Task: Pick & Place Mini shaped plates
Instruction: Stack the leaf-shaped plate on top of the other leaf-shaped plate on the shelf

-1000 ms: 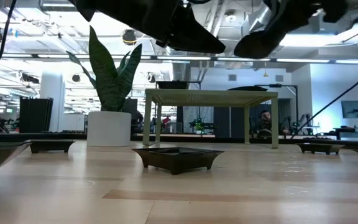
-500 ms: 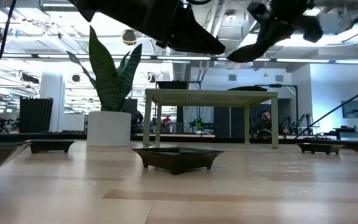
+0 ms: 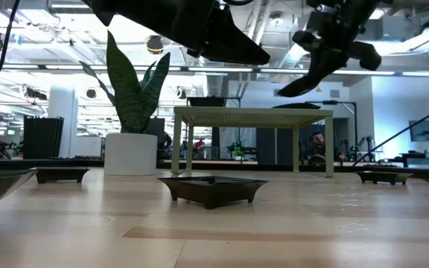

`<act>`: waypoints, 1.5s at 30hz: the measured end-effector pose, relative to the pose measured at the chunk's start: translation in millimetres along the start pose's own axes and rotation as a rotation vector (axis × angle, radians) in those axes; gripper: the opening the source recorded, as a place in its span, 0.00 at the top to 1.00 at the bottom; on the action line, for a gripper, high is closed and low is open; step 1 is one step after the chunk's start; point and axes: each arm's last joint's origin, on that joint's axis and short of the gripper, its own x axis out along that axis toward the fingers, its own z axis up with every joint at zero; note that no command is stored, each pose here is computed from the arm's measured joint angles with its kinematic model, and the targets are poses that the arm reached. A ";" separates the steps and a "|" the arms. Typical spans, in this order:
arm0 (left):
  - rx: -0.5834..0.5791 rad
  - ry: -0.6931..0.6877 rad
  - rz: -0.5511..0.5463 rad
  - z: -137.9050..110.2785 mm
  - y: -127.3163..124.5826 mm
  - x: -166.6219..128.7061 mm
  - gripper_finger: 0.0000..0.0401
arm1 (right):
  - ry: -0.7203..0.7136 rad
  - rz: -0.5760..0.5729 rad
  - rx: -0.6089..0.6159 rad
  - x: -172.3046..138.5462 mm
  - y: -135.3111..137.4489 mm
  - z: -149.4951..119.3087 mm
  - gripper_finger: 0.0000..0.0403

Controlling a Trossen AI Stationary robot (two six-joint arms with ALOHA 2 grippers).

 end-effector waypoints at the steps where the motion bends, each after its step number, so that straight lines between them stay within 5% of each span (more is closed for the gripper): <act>1: 0.000 0.000 0.000 0.0 0.0 0.0 0.67 | -0.002 -0.002 0.009 -0.1 -0.4 -0.2 0.99; 17: 0.000 0.000 0.000 0.0 0.0 0.0 0.67 | 0.089 0.020 0.040 23.0 -6.0 -2.0 0.99; 34: -0.001 -0.002 0.001 0.2 0.1 0.0 0.67 | 0.145 -0.015 0.074 22.4 -8.4 -6.7 0.77; 45: -0.003 -0.007 0.002 0.7 0.2 0.0 0.67 | 0.144 -0.017 0.108 22.4 -8.4 -6.6 0.77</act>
